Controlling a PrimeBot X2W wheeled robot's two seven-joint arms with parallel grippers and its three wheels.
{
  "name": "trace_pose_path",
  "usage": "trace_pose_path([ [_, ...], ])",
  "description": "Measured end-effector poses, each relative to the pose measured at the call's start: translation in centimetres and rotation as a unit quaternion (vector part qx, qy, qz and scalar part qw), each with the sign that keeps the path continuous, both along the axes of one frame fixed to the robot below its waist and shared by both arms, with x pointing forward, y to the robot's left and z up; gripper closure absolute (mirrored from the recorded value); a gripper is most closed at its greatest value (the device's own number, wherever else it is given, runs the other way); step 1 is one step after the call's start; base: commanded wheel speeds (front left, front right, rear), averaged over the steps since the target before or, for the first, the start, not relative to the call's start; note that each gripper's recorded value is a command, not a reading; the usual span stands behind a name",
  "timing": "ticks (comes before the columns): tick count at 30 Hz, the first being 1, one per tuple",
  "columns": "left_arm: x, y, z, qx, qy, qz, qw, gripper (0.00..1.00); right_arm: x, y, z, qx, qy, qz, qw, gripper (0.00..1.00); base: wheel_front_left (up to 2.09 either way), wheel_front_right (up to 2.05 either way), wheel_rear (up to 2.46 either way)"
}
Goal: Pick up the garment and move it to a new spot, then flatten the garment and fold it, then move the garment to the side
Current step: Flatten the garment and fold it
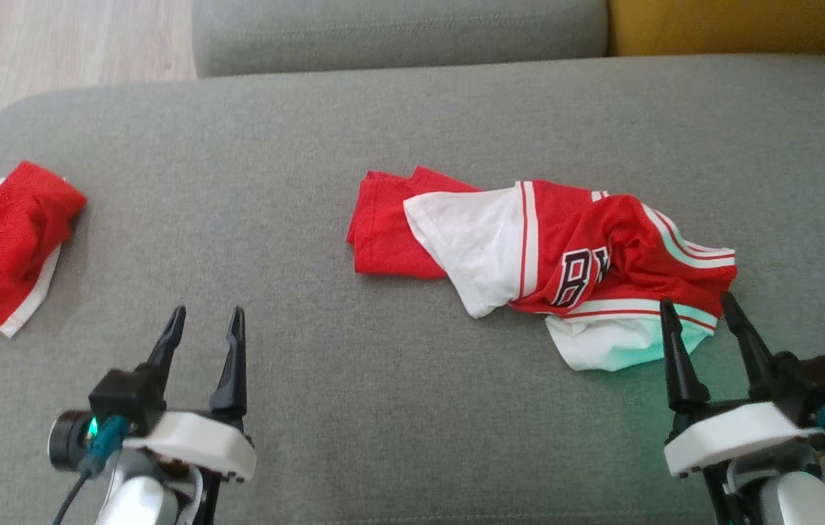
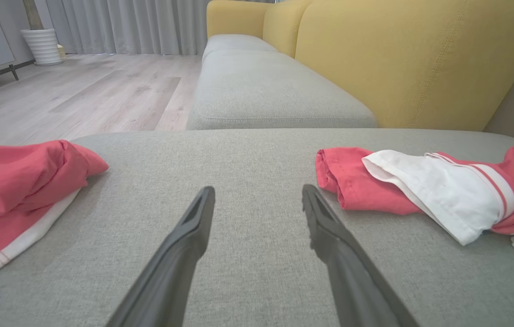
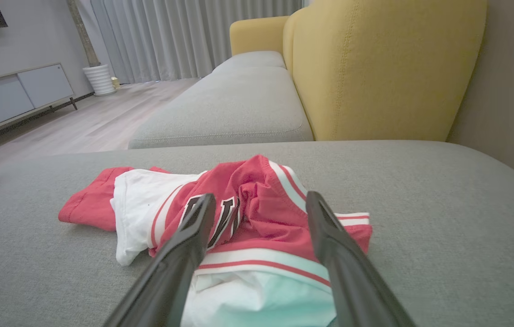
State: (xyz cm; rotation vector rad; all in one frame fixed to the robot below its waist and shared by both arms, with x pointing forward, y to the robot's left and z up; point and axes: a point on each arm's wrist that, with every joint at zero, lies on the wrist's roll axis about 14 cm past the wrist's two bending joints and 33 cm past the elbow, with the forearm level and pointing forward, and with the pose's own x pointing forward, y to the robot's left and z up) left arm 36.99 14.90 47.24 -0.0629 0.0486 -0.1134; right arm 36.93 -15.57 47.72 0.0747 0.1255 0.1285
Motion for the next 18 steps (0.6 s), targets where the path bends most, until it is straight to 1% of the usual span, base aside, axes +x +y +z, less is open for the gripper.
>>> trace_pose_path([
  [3,0.7,0.0,0.3,0.000,-0.005,0.001,1.000,0.00,0.6,0.6,-1.0,0.000,0.016,0.009,1.000,0.00,0.00,0.00,0.00],
  [6,1.7,-0.1,0.5,-0.004,-0.010,0.001,1.000,0.00,2.5,2.1,-0.9,-0.004,0.015,0.032,0.999,0.00,0.00,0.00,0.00],
  [8,2.3,-0.1,0.6,-0.003,-0.013,0.000,1.000,0.00,4.1,3.6,-0.6,-0.014,0.013,0.056,0.998,0.00,0.00,0.00,0.00],
  [11,2.9,0.0,0.6,-0.007,-0.014,0.003,1.000,0.00,5.9,6.5,-1.0,-0.038,0.029,0.101,0.994,0.00,0.00,0.00,0.00],
  [14,3.3,0.2,0.5,-0.007,-0.013,0.007,1.000,0.00,6.4,9.4,-2.8,-0.070,0.071,0.158,0.982,0.00,0.00,0.00,0.00],
  [18,3.7,0.6,0.2,-0.006,-0.011,0.014,1.000,0.00,5.8,12.1,-5.7,-0.125,0.126,0.229,0.957,0.00,0.00,0.00,0.00],
])
